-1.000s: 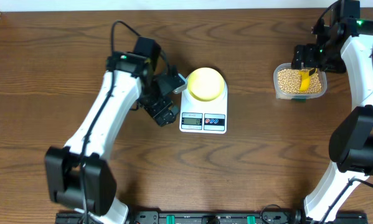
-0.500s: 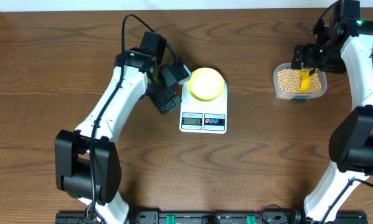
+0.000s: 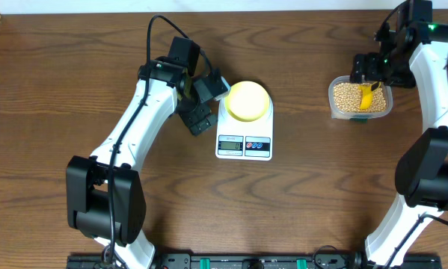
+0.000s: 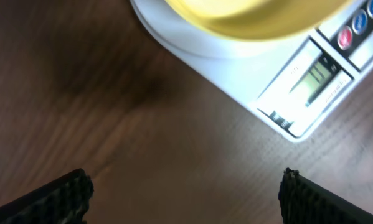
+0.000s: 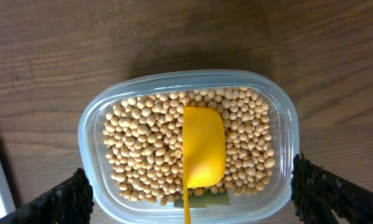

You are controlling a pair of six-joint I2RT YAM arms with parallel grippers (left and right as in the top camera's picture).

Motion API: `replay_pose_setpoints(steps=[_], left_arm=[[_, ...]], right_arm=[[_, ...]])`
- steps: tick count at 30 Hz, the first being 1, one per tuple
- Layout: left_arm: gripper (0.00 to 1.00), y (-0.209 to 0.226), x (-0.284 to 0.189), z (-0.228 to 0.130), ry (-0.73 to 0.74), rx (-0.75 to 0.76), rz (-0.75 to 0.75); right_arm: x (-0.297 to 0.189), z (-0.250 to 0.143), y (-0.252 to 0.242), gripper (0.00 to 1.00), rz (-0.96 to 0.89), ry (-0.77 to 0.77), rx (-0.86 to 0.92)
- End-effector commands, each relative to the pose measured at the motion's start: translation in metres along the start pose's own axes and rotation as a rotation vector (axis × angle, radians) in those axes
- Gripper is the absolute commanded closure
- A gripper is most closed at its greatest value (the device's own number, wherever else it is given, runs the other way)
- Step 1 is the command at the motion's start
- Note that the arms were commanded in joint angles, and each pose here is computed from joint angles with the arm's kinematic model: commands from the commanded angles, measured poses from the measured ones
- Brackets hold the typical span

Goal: Scoop item into bowl and weigh 50g on scale

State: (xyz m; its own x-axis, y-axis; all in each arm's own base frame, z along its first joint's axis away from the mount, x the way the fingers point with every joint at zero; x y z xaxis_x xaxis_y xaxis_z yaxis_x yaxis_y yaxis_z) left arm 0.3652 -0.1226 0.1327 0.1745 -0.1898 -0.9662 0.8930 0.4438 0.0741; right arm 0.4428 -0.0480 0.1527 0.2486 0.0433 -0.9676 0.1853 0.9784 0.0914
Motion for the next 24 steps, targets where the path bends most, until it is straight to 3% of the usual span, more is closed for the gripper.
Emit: replay_pose_setpoints(steps=[1,9,16,19,24], left_arm=[[0.02,-0.006,0.001,-0.008,0.035,-0.014,-0.027],[0.02,-0.055,-0.002,0.008,-0.019,-0.035,-0.235],[0.02,-0.098,-0.010,-0.002,0.112,-0.008,-0.351],[0.02,-0.107,-0.014,-0.005,0.146,0.003,-0.367],[0.02,-0.094,-0.003,-0.021,0.241,0.032,-0.260]], right_arm=[[-0.002,0.004,0.001,0.01,0.007,-0.012,-0.003],[-0.002,0.006,0.002,0.01,0.013,-0.018,-0.004],[-0.002,0.020,0.005,0.01,0.027,-0.084,-0.020],[-0.003,0.024,0.005,0.01,0.028,-0.102,-0.022],[-0.003,0.027,0.006,0.01,0.029,-0.119,-0.023]])
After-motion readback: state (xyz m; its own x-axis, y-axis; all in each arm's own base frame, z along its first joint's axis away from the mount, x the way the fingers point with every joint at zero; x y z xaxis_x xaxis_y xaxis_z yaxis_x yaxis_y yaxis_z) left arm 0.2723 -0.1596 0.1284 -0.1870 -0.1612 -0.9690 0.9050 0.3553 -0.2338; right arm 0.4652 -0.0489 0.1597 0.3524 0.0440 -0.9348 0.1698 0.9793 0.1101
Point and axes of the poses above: each gripper's point midway between its finger pads, its own x axis out along the fingers, its own y axis along the line the jaws close on, z = x × y, the point moved 3 cm from there along -x, back along the fingers, and after that the axes turned 5 degrees about x, right-handed, at the moved point
